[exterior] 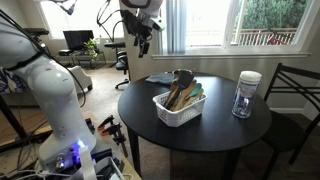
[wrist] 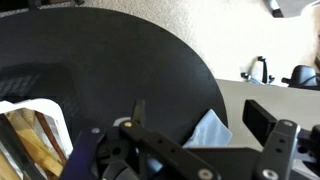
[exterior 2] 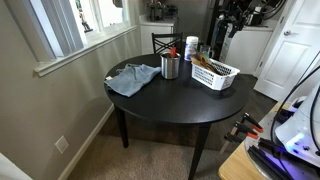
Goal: Remove the spatula from the cutlery holder and place it in the white basket
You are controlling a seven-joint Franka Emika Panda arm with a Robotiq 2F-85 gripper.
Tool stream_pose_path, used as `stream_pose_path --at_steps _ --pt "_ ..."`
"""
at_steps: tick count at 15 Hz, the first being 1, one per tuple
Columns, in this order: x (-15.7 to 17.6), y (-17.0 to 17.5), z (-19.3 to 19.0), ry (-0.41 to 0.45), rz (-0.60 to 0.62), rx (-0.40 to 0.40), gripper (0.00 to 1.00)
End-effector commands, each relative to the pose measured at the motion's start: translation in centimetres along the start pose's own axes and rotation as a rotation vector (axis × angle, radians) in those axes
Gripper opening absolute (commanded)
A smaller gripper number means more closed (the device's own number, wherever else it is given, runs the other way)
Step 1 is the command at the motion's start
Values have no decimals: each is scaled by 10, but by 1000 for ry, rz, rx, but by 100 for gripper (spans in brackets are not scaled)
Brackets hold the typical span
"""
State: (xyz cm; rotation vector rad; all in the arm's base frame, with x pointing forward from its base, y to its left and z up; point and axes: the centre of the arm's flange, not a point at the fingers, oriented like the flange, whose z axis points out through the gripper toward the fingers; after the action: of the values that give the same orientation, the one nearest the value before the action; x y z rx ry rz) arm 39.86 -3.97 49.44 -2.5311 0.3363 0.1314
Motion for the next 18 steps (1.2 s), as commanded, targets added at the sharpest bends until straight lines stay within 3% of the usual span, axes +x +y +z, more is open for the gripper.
stream_pose_path --at_steps 1,10,18 --pt "48 3 -19 -75 29 90 100" --pt "160 10 -46 -98 149 160 100" --pt "199 30 -56 -103 192 200 100"
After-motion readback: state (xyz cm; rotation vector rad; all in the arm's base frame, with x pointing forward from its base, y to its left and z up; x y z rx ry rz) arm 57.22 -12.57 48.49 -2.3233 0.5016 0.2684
